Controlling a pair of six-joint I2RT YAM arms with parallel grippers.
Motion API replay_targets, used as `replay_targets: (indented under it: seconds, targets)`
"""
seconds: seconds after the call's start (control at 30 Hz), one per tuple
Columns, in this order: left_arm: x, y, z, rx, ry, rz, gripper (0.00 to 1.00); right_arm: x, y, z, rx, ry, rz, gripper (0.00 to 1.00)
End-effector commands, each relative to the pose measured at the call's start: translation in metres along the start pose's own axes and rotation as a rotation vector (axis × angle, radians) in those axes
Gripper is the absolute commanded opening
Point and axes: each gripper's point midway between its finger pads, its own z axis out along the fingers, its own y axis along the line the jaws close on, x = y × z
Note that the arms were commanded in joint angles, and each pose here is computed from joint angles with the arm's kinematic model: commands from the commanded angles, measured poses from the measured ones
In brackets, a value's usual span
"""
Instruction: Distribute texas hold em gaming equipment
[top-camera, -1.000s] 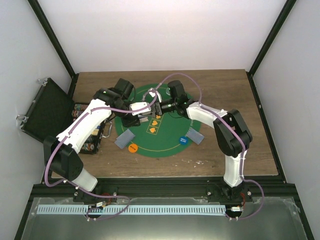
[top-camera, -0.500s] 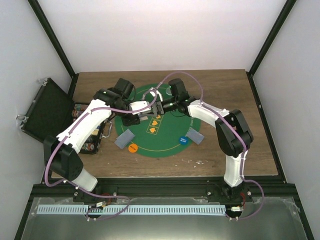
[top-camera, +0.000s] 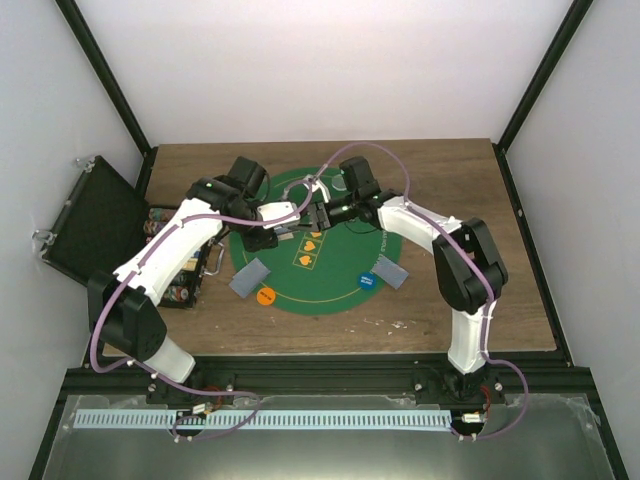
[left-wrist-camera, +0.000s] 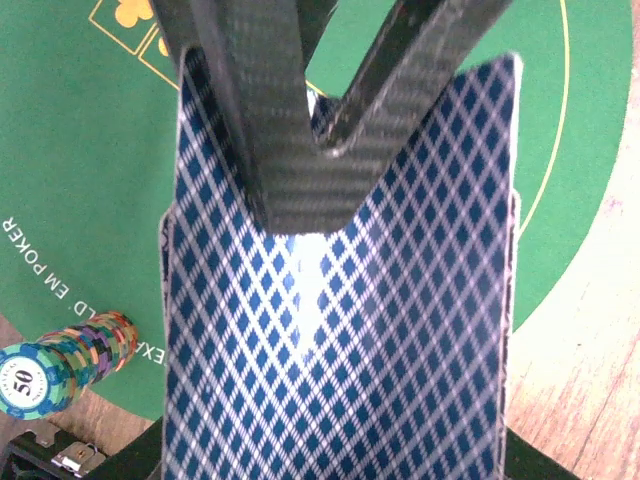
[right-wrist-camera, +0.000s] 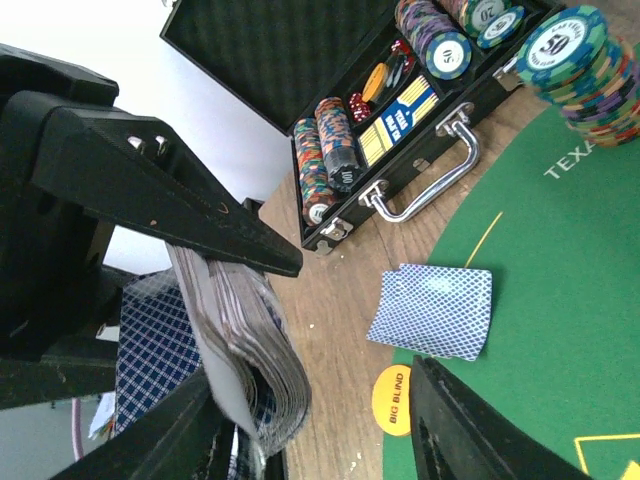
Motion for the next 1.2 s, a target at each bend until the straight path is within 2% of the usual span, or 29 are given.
replay_targets:
  seconds: [0.0,0.23,0.4,0.53,0.7,0.93,1.07,1.17]
  targets:
    - [-0.006,0.004,-0.002,-0.009,-0.029,0.004,0.45,-0.014,0.0,-0.016,0.074,-0.036,-0.026,0.45]
    - [-0.004,0.003,0.001,-0.006,-0.023,0.004,0.45,-0.018,0.006,-0.02,0.081,-0.039,-0.048,0.3]
    - [-0.001,0.005,0.004,-0.012,-0.013,0.001,0.45,-0.022,0.011,-0.024,0.1,-0.047,-0.066,0.09]
    - [0.003,0.006,0.006,-0.018,-0.001,-0.002,0.45,-0.025,0.01,-0.031,0.149,-0.057,-0.071,0.01]
    - [0.008,0.009,0.008,-0.026,0.011,-0.018,0.45,-0.031,0.01,-0.052,0.211,-0.093,-0.074,0.01]
    - [0.015,0.025,0.006,-0.059,0.006,-0.085,0.45,-0.026,0.017,-0.113,0.339,-0.21,-0.044,0.01]
    - [0.018,0.03,0.004,-0.067,0.001,-0.111,0.45,0.015,-0.017,-0.16,0.506,-0.296,0.12,0.01]
    - [0.018,0.029,0.003,-0.063,-0.007,-0.116,0.45,0.074,-0.055,-0.193,0.603,-0.341,0.316,0.01]
